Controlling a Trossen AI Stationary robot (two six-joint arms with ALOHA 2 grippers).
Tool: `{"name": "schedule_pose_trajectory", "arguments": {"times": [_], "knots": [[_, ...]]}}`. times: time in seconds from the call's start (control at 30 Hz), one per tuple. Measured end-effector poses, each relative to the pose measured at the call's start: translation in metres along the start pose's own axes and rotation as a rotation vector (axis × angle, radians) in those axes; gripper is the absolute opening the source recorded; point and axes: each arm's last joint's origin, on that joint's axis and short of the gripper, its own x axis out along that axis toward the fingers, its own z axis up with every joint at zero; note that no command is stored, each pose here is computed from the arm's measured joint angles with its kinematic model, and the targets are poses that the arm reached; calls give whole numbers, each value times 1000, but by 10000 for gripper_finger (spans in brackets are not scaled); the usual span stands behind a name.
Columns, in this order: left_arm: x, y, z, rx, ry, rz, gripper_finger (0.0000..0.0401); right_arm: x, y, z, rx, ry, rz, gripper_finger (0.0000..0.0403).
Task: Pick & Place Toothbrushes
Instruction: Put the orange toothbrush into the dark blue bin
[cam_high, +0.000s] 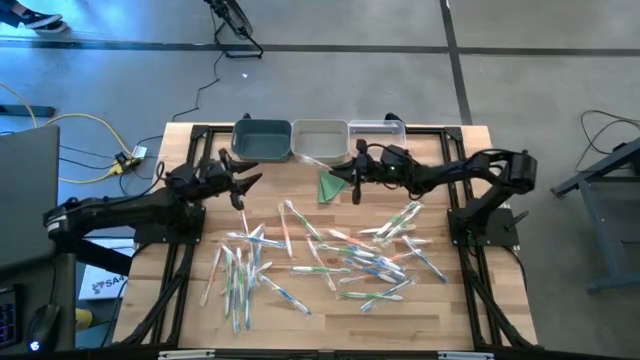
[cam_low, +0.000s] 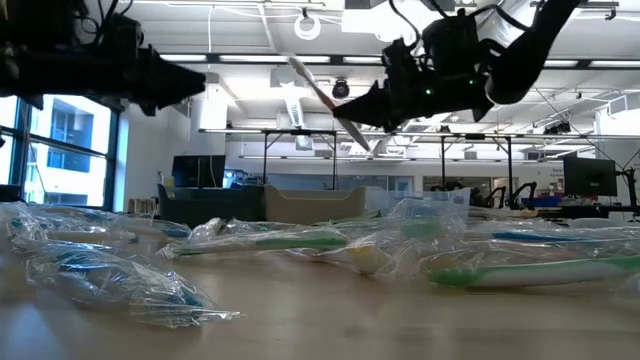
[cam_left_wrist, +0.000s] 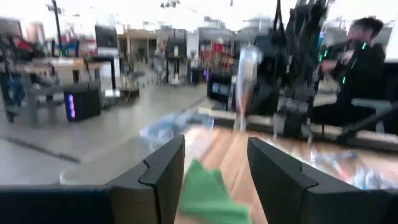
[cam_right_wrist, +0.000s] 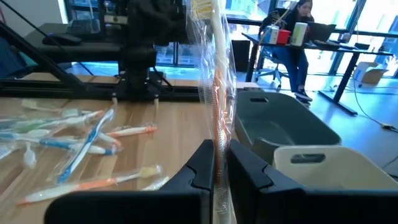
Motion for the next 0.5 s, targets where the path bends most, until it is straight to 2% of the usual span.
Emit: {"name": "schedule_pose_trajectory", "arguments": {"times": [0.3,0.5], "knots": [[32,1,-5,-2,7,10,170,5,-2,4,-6,-25,17,15],[71,4,-3,-1,19,19,170,5,-3,5,-8,-31,12,15]]}}
